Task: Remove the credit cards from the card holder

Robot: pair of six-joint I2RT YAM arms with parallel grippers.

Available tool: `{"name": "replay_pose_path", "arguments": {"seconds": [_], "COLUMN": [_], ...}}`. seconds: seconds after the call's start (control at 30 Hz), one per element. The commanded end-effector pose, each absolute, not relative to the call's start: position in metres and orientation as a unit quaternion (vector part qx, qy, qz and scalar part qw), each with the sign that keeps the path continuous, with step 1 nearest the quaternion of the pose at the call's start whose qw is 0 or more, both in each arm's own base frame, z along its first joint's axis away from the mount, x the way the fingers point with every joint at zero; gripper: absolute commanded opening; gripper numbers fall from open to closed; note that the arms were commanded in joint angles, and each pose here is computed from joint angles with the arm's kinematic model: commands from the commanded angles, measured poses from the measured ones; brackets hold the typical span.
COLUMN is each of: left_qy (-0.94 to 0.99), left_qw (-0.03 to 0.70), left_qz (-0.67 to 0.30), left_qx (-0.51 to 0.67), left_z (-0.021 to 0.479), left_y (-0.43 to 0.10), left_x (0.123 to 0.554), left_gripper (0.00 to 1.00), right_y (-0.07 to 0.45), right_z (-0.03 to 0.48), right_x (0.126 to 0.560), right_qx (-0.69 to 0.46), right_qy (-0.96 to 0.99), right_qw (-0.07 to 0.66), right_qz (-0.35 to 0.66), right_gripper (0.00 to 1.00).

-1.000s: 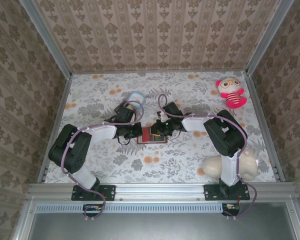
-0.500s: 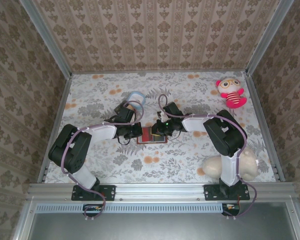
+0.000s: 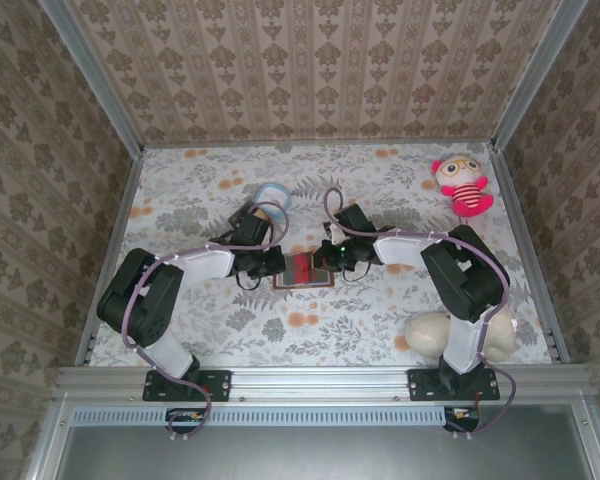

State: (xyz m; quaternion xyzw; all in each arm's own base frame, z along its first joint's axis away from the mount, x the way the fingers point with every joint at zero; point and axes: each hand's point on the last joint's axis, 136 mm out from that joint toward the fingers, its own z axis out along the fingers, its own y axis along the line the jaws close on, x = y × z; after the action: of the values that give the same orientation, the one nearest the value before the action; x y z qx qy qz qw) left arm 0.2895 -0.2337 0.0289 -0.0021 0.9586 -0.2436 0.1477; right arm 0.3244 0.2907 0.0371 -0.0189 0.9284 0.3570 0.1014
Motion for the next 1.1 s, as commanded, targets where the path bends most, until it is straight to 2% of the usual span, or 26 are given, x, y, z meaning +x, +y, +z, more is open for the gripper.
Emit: {"name": "replay_pose_path", "arguments": {"seconds": [0.0,0.17,0.3,0.47,0.6,0.7,0.8,1.07], "left_qy": [0.961,0.949,0.932,0.915,0.890,0.856,0.833,0.791], "left_qw": [0.147,0.166,0.176,0.185,0.187,0.195,0.198,0.191], "left_qz": [-0.235,-0.269,-0.317,-0.359,-0.415,-0.479,-0.515,-0.579], "left_qx": [0.004,0.005,-0.003,-0.016,-0.010,0.015,0.027,0.053], "left_z": [0.038,0.067,0.096,0.123,0.144,0.166,0.181,0.209], "left_y": [-0.230,-0.237,-0.237,-0.232,-0.240,-0.253,-0.259,-0.270], "left_x": [0.291,0.302,0.313,0.321,0.318,0.314,0.312,0.307], "left_gripper": [0.11,0.19,0.30,0.54,0.79,0.91,0.96,0.96], "right_y": [0.285,0.278,0.270,0.267,0.269,0.274,0.279,0.285], "right_z": [0.043,0.064,0.084,0.108,0.135,0.160,0.184,0.219], "right_x": [0.321,0.329,0.331,0.328,0.328,0.329,0.330,0.333], "right_qx": [-0.023,-0.011,-0.009,-0.016,-0.017,-0.022,-0.028,-0.020], "right_qy": [0.930,0.921,0.906,0.888,0.861,0.833,0.804,0.753], "right_qw": [0.109,0.158,0.199,0.225,0.244,0.259,0.270,0.276], "right_qz": [0.350,0.357,0.374,0.401,0.445,0.488,0.528,0.597], "right_gripper": [0.06,0.00,0.00,0.00,0.00,0.00,0.00,0.00]}}
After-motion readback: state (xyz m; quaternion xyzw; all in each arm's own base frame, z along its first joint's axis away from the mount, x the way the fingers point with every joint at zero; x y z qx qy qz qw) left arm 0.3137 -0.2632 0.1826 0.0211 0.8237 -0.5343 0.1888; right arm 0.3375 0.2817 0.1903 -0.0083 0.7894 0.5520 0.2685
